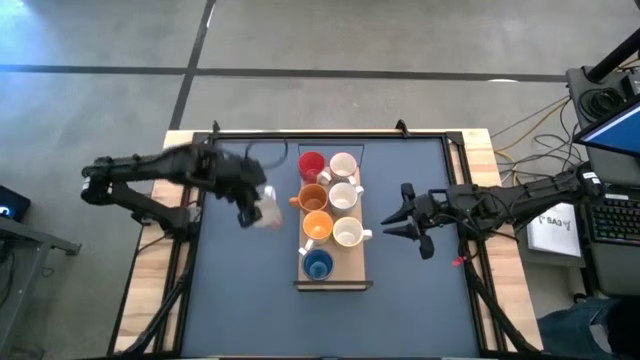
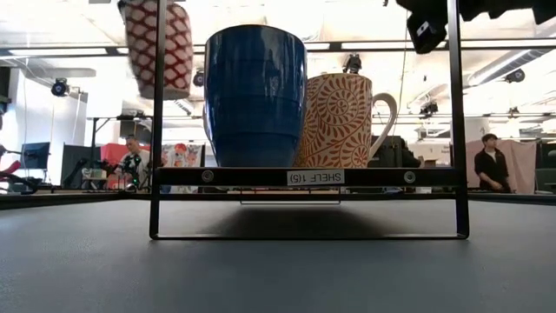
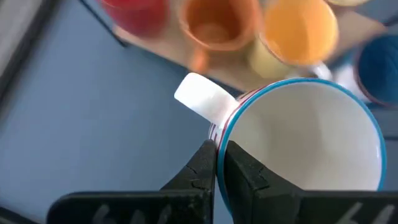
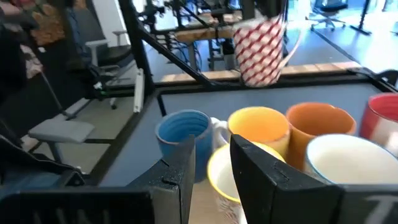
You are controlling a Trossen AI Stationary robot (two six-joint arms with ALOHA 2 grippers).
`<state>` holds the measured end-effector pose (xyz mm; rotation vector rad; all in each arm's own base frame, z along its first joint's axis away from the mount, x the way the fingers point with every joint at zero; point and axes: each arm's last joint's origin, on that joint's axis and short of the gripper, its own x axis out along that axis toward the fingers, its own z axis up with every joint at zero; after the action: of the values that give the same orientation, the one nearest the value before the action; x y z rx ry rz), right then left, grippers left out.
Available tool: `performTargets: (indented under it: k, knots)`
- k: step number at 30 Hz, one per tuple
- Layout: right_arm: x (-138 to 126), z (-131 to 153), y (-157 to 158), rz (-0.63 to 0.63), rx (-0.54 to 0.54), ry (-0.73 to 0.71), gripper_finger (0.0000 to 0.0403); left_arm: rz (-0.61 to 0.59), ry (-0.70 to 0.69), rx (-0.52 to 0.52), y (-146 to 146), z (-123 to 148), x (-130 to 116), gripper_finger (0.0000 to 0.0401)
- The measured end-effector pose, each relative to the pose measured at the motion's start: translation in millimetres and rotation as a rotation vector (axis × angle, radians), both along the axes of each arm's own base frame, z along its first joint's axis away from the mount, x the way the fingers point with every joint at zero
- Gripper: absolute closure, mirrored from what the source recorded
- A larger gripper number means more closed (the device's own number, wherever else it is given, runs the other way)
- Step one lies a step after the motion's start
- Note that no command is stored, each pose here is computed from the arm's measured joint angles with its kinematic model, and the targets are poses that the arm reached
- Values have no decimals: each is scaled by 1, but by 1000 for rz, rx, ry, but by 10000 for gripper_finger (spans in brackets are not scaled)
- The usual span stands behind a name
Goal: Place coffee mugs
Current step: Put the red patterned mug on the shelf
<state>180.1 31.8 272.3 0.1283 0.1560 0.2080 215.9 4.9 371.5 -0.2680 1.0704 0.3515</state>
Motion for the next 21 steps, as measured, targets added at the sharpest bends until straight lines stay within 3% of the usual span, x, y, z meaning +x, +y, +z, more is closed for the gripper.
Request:
performTargets:
  k: [12,17,21]
  knots:
    - [0,4,6,33,14,-39,309,-61,153,-97,-75,-62,8,399]
    - [0,5,6,33,20,-52,310,-129,142,-198,-94,-88,9,399]
    - [0,8,7,33,37,-75,310,-186,162,-191,-97,-105,7,399]
